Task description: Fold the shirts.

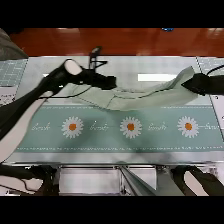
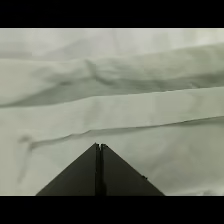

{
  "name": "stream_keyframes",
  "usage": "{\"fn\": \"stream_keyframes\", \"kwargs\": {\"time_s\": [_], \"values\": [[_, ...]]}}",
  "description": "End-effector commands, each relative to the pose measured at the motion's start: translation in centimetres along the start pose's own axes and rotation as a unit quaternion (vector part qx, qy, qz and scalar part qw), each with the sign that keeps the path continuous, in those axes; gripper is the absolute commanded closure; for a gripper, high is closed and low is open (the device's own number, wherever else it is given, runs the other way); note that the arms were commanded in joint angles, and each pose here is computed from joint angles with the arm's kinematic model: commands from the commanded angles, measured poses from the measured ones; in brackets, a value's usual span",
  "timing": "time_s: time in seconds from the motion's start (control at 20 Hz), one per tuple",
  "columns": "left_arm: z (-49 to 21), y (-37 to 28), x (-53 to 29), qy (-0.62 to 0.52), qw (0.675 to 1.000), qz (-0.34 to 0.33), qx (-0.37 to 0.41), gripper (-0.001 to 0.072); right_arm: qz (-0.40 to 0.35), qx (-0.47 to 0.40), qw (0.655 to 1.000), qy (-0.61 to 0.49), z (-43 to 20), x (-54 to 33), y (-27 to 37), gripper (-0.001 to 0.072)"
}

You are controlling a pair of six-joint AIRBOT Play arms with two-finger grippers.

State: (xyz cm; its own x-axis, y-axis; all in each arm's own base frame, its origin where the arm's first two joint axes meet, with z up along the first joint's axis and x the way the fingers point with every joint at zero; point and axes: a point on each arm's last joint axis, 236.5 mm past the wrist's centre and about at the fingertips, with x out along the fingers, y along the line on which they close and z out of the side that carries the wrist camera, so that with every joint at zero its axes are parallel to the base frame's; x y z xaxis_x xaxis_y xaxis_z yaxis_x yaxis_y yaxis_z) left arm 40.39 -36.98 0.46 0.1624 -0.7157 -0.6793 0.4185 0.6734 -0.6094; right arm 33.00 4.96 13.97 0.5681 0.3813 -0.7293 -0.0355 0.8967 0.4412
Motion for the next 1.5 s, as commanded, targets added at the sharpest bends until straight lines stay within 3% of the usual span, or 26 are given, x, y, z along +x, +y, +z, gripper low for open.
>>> {"fn": "stream_keyframes", "kwargs": {"time_s": [0.0, 0.25, 0.45, 0.85, 1.15, 1.45], "values": [[-5.3, -6.0, 7.6, 0.129, 0.99, -0.05, 0.03, 0.069, 0.003, -0.004, 1.0, -0.013, -1.1, -1.9, 1.1, 0.0677], [-13.0, -11.7, 12.2, 0.223, 0.969, -0.093, 0.058, 0.069, 0.011, -0.002, 1.0, -0.008, -1.4, -2.0, 1.5, 0.0677], [-10.2, -11.0, 10.5, 0.199, 0.974, -0.094, 0.051, 0.069, 0.037, 0.014, 0.999, -0.012, -1.1, -2.0, 2.7, 0.0677], [2.3, -0.5, -9.7, 0.017, 0.999, -0.046, -0.003, 0.069, 0.189, 0.032, 0.981, -0.024, 1.1, 4.5, 13.6, 0.0677], [-2.8, 6.1, -22.5, -0.101, 0.993, 0.03, -0.058, 0.069, 0.229, 0.022, 0.972, 0.052, 0.0, 16.3, 22.1, 0.0677], [-10.3, 9.0, -24.4, -0.129, 0.982, 0.063, -0.12, 0.0689, 0.247, 0.024, 0.963, 0.103, -1.4, 25.5, 26.6, 0.0677]]}}
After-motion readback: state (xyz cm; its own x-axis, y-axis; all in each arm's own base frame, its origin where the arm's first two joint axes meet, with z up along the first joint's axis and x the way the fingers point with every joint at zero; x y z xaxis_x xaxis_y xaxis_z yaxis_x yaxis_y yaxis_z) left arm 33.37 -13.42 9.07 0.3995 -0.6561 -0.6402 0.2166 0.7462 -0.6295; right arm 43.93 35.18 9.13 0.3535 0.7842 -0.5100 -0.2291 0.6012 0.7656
